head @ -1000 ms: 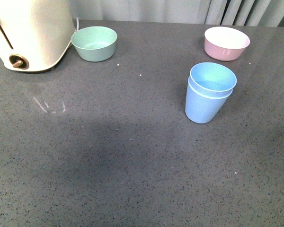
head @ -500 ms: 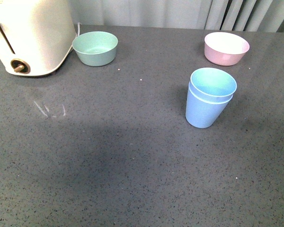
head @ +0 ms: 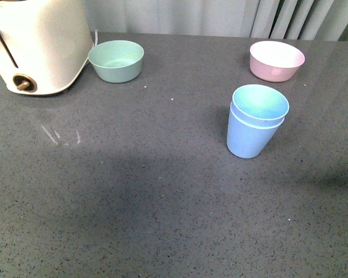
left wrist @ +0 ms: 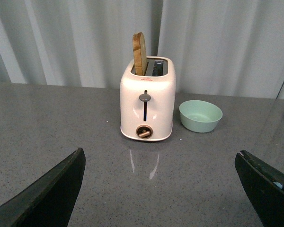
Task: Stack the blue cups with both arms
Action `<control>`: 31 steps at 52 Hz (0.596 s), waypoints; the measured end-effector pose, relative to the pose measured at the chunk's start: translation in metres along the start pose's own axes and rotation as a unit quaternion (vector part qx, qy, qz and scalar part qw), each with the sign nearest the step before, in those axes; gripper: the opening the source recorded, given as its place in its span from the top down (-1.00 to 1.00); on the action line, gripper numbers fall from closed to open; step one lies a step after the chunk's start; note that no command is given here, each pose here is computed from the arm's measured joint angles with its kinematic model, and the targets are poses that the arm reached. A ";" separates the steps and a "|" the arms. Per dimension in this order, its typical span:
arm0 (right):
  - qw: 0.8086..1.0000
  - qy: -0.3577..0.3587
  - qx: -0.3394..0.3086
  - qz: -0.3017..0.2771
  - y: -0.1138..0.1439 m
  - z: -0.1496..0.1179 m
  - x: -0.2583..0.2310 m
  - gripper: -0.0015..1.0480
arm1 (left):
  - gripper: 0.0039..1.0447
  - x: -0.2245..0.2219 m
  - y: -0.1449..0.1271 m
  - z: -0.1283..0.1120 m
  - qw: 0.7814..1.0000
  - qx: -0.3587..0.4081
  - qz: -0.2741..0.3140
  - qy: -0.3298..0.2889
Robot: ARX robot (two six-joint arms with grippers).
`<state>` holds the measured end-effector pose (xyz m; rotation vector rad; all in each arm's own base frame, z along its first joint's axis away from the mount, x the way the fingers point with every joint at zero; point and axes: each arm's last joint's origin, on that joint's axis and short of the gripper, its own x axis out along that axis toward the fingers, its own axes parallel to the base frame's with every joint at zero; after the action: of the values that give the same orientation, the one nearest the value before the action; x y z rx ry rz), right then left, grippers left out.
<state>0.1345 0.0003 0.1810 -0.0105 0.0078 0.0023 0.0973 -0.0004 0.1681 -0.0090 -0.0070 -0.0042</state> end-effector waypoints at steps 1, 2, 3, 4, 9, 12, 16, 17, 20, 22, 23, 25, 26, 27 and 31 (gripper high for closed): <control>1.000 0.000 0.000 0.000 0.000 0.000 -0.001 0.96 | -0.84 0.000 0.000 0.000 1.000 0.000 0.000 0.000; 1.000 0.000 0.000 0.000 0.000 -0.001 -0.001 0.96 | -0.84 0.000 0.000 0.000 1.000 0.000 0.000 0.000; 1.000 0.000 0.000 0.000 0.000 -0.001 -0.002 0.96 | -0.84 0.000 0.000 0.000 1.000 0.000 0.000 0.000; 1.000 -0.001 0.000 0.000 0.000 -0.001 -0.003 0.96 | -0.84 0.000 0.000 0.000 1.000 0.000 0.000 0.000; 1.000 0.000 0.000 0.000 0.000 -0.004 -0.006 0.96 | -0.84 0.000 0.000 0.000 1.000 0.000 0.000 0.000; 1.000 -0.001 0.000 0.000 0.000 -0.005 -0.008 0.96 | -0.84 0.000 0.000 0.000 1.000 0.000 0.000 0.000; 1.000 -0.001 0.000 0.000 0.000 -0.007 -0.010 0.96 | -0.84 0.000 0.000 0.000 1.000 0.000 0.000 0.000; 1.000 -0.004 0.000 0.000 0.000 -0.009 -0.011 0.96 | -0.84 0.000 0.000 0.000 1.000 0.000 0.000 0.000; 1.000 -0.013 0.000 -0.002 0.000 -0.007 -0.012 0.96 | -0.84 0.000 0.000 0.000 1.000 0.000 0.000 0.000; 1.000 -0.014 0.000 0.000 0.000 -0.007 -0.013 0.96 | -0.84 0.000 0.000 0.000 1.000 0.000 0.000 0.000; 1.000 -0.014 0.000 0.000 0.000 -0.007 -0.013 0.96 | -0.84 0.000 0.000 0.000 1.000 0.000 0.000 0.000; 1.000 -0.016 0.000 0.000 0.000 -0.007 -0.014 0.96 | -0.84 0.000 0.000 0.000 1.000 0.000 0.000 0.000; 1.000 -0.016 0.000 0.000 0.000 -0.007 -0.015 0.96 | -0.84 0.000 0.000 0.000 1.000 0.000 0.000 0.000; 1.000 -0.016 0.000 0.000 0.000 -0.007 -0.015 0.96 | -0.84 0.000 0.000 0.000 1.000 0.000 0.000 0.000; 1.000 -0.016 0.000 0.000 0.000 -0.007 -0.017 0.96 | -0.84 0.000 0.000 0.000 1.000 0.000 0.000 0.000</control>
<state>0.1173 0.0002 0.1747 -0.0101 -0.0250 0.0018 0.0973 -0.0004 0.1681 -0.0086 -0.0070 -0.0042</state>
